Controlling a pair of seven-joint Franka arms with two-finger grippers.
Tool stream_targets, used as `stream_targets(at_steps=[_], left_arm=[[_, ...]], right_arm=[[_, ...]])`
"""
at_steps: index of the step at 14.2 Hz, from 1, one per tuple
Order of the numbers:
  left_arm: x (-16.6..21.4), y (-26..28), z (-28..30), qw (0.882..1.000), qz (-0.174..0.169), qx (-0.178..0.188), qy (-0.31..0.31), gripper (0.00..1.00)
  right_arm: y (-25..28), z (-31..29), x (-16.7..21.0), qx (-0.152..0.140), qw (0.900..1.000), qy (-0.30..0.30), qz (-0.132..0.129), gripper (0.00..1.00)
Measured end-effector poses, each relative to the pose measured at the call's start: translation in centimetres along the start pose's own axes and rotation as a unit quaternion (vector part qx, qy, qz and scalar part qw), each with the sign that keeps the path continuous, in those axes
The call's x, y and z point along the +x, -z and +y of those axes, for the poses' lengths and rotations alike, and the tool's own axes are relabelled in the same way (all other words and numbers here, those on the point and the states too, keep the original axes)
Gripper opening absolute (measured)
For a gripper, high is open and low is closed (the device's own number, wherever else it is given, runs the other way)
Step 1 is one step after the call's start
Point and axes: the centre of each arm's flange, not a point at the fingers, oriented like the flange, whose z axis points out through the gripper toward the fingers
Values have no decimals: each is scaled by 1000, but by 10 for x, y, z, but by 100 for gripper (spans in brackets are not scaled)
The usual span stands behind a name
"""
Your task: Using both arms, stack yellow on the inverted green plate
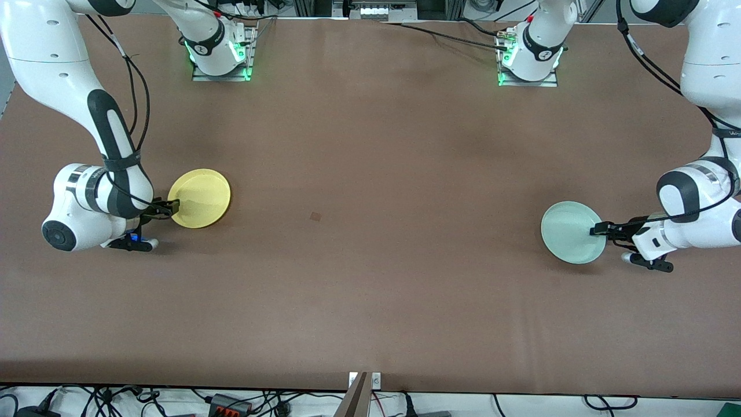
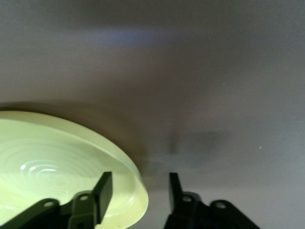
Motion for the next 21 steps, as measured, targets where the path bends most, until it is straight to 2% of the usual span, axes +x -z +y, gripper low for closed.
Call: stream_targets(at_steps=[2, 3, 4, 5, 6, 7, 8, 13, 17, 21], left_arm=[[-1, -3, -2, 1000, 0, -4, 0, 40], [-1, -3, -2, 1000, 1, -4, 0, 39], [-1, -3, -3, 1000, 1, -4, 0, 31], [-1, -3, -3, 1000, 2, -4, 0, 18], [-1, -3, -4, 1000, 2, -4, 0, 9], [-1, -3, -4, 1000, 3, -3, 0, 8], [-1, -1, -5, 1000, 5, -3, 1, 3], [3, 8, -5, 1000, 14, 1, -4, 2], [15, 54, 3, 999, 49, 19, -17, 2], [23, 93, 37, 997, 62, 28, -41, 2]], right_arm=[[-2, -1, -1, 0, 1000, 1, -3, 30], [-2, -1, -1, 0, 1000, 1, -4, 30], [-3, -1, -1, 0, 1000, 1, -4, 29], [-3, -1, -1, 0, 1000, 1, -4, 29], [-3, -1, -1, 0, 1000, 1, -4, 29], [-3, -1, -1, 0, 1000, 1, -4, 27], [-3, -1, -1, 0, 1000, 1, -4, 27], [-3, -1, -1, 1, 1000, 1, -6, 16], [-3, -1, -2, 1, 1000, 1, -7, 12], [-3, -2, -3, 3, 1000, 7, -10, 6]])
